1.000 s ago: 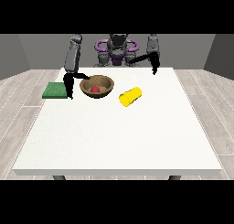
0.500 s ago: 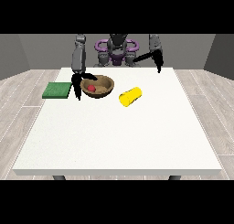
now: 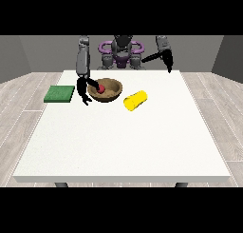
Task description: Pick the cup and pour the ball into the bowl, then pick the bowl and place it on the pad
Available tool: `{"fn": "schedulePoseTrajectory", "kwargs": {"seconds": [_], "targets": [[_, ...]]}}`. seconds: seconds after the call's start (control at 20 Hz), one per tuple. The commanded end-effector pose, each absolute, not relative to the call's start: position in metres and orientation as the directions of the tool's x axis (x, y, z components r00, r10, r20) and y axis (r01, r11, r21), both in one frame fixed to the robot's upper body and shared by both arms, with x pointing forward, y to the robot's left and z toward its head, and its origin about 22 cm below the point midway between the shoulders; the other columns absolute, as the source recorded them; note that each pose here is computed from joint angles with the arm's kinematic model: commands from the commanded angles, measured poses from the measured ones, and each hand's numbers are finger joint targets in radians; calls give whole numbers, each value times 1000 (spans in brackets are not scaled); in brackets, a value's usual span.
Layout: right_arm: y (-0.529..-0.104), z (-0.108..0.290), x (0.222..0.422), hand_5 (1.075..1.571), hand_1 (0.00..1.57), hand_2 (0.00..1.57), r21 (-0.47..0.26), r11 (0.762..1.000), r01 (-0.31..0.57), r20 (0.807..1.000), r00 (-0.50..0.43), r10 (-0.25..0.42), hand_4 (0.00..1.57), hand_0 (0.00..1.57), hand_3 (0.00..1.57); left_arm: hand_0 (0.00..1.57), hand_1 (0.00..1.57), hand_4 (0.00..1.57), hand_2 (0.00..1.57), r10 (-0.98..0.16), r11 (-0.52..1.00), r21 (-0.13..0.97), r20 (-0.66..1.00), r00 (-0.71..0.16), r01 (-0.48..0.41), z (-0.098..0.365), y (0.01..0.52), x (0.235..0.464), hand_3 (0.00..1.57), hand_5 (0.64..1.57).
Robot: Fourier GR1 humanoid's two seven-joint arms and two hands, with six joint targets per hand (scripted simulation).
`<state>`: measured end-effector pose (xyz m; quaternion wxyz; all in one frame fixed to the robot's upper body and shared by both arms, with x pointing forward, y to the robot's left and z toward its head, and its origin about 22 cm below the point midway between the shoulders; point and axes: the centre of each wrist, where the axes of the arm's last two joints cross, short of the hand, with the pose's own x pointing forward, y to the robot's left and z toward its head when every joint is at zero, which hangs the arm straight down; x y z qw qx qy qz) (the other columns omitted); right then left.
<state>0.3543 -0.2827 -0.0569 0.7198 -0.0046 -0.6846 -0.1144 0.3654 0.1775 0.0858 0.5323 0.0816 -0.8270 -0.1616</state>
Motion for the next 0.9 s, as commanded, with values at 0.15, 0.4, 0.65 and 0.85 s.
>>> {"fn": "schedulePoseTrajectory", "kwargs": {"seconds": [0.15, 0.4, 0.65, 0.85], "targets": [[-278, -76, 343, 1551, 1571, 1571, -5, 973, 231, 961, 272, -60, 1034, 1571, 1571, 0, 0, 0, 0, -286, 941, 334, 869, -404, 53, 95, 195, 370, 0, 1569], [-284, -39, 371, 1554, 1571, 1571, -61, 975, 216, 957, 290, -5, 1019, 1571, 1571, 0, 0, 0, 0, -286, 951, 308, 892, -349, 9, 87, 205, 371, 0, 1570], [-263, 0, 396, 1553, 1571, 1571, -34, 991, 133, 933, 360, -16, 1046, 1571, 1571, 0, 0, 0, 0, -311, 951, 301, 920, -240, -77, 36, 245, 361, 0, 1571], [-287, 24, 402, 1552, 1571, 1571, -33, 989, 141, 942, 336, -17, 1067, 1571, 1571, 0, 0, 0, 0, -329, 944, 307, 906, -267, -121, 54, 260, 370, 0, 1570]]}}
